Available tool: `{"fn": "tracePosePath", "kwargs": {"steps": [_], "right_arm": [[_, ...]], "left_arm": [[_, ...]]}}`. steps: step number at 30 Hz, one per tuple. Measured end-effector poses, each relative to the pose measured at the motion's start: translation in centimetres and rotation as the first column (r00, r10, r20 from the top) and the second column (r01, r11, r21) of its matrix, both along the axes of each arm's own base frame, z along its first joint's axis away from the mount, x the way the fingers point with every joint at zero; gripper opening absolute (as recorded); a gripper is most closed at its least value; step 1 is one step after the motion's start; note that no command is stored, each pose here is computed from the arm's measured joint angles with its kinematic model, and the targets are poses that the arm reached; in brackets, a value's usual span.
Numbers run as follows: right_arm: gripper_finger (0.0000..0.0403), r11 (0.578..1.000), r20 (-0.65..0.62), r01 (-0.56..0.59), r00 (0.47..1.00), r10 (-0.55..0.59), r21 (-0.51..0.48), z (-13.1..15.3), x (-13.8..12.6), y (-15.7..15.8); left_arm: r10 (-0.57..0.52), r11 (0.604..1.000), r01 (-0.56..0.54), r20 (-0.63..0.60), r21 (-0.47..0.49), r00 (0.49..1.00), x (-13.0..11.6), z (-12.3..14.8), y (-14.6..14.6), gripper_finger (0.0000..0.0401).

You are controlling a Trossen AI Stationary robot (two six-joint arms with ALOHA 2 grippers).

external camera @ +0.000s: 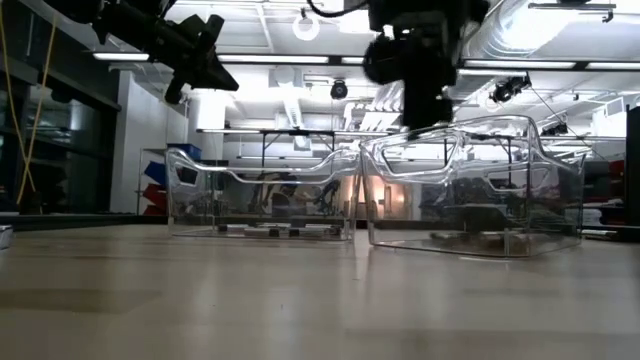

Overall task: Sort batteries
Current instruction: Put the silver battery into the left transparent bin

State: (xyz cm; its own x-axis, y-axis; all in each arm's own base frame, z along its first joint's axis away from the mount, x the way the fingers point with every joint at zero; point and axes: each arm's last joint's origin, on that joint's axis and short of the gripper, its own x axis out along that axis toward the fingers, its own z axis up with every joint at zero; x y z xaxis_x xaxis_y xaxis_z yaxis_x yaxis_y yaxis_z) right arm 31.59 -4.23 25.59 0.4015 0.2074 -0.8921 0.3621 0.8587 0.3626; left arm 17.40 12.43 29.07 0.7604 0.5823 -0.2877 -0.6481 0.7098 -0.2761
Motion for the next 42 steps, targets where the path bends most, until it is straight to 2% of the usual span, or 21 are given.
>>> {"fn": "tracePosePath", "kwargs": {"steps": [2,4,7,10,14,16,17,23,28,30,36,42], "right_arm": [[0.0175,0.996,-0.061,0.034,0.997,-0.039,-0.078,1.5,-1.4,-0.5],[0.0175,0.982,-0.127,0.107,0.984,-0.127,-0.153,2.6,-3.5,-1.3],[0.0176,0.928,-0.231,0.294,0.91,-0.345,-0.227,2.5,-7.4,-2.7],[0.0176,0.819,-0.262,0.497,0.781,-0.566,-0.287,1.7,-11.5,-4.1],[0.0176,0.641,-0.269,0.682,0.583,-0.767,-0.352,-0.6,-15.8,-5.4],[0.0176,0.583,-0.305,0.725,0.499,-0.811,-0.366,-2.2,-17.3,-5.7],[0.0176,0.568,-0.325,0.734,0.47,-0.821,-0.373,-3.2,-17.9,-5.8],[0.0176,0.467,-0.33,0.793,0.353,-0.876,-0.392,-8.1,-19.2,-6.6],[0.0176,0.403,-0.349,0.759,0.246,-0.904,-0.511,-10.2,-20.2,-7.0],[0.0176,0.405,-0.355,0.741,0.238,-0.904,-0.536,-10.7,-20.3,-7.3],[0.0176,0.492,-0.405,0.711,0.309,-0.86,-0.502,-12.3,-19.8,-8.7],[0.0175,0.551,-0.486,0.684,0.317,-0.815,-0.478,-13.2,-20.1,-9.4]], "left_arm": [[-0.003,1.0,0.003,-0.006,0.007,1.0,0.0,0.0,0.0,0.0],[-0.005,1.0,0.006,-0.01,0.013,1.0,0.0,0.0,0.0,0.0],[-0.006,1.0,0.006,-0.012,0.011,1.0,0.0,0.0,0.0,0.0],[-0.033,0.999,0.033,-0.009,0.004,0.999,0.0,0.0,-0.1,0.0],[-0.037,0.999,0.037,-0.01,0.006,0.999,0.1,0.0,-0.1,0.0],[-0.039,0.999,0.039,-0.011,0.014,0.999,0.1,0.0,-0.1,0.0],[-0.039,0.999,0.039,-0.008,0.017,0.999,0.1,0.0,-0.1,0.0],[-0.038,0.999,0.037,0.02,0.031,0.999,0.1,0.3,0.0,0.0],[-0.036,0.999,0.035,0.038,0.035,0.999,0.2,0.5,0.0,0.0],[-0.033,0.999,0.032,0.049,0.021,0.998,0.2,0.5,0.0,0.0],[-0.03,1.0,0.03,0.058,0.009,0.998,0.2,0.5,0.0,0.0],[-0.029,1.0,0.029,0.054,0.005,0.998,0.2,0.4,0.0,0.0]]}}
